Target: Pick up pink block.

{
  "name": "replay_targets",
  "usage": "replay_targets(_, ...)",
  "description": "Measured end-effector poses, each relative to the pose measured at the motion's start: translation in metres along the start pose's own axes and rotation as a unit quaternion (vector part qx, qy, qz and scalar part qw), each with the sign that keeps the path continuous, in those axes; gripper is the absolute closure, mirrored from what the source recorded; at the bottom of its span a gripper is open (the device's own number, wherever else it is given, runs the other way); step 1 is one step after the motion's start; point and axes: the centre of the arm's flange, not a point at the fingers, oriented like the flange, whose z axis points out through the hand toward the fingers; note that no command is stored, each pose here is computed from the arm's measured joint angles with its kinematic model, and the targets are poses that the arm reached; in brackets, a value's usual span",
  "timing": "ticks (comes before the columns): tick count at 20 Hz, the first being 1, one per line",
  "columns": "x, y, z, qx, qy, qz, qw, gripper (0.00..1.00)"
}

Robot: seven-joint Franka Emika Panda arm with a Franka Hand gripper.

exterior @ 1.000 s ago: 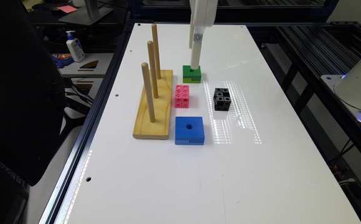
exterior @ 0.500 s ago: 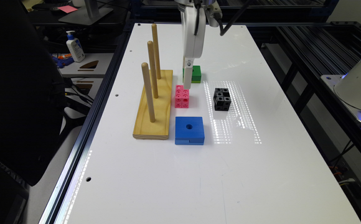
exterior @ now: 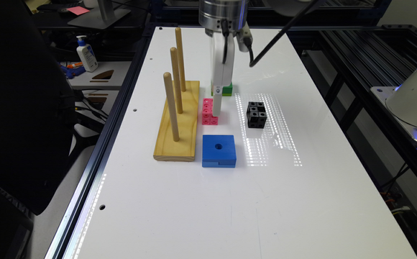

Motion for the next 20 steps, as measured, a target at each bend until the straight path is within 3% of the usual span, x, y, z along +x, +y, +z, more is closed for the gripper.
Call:
replay_targets(5,-0.001,0.001,0.012,-0.0019,-0.0024,0.0,0.999995,0.0)
replay_targets(10,0.0003,-0.002,0.023,0.0016,-0.0002,-0.0009,0.999998,0.0)
replay_targets(15,0.0073,-0.013,0.023,0.0081,0.0043,-0.0021,0.999956,0.0)
replay_targets(20,0.0095,-0.017,0.025,0.0094,0.0044,-0.0027,0.999943,0.0)
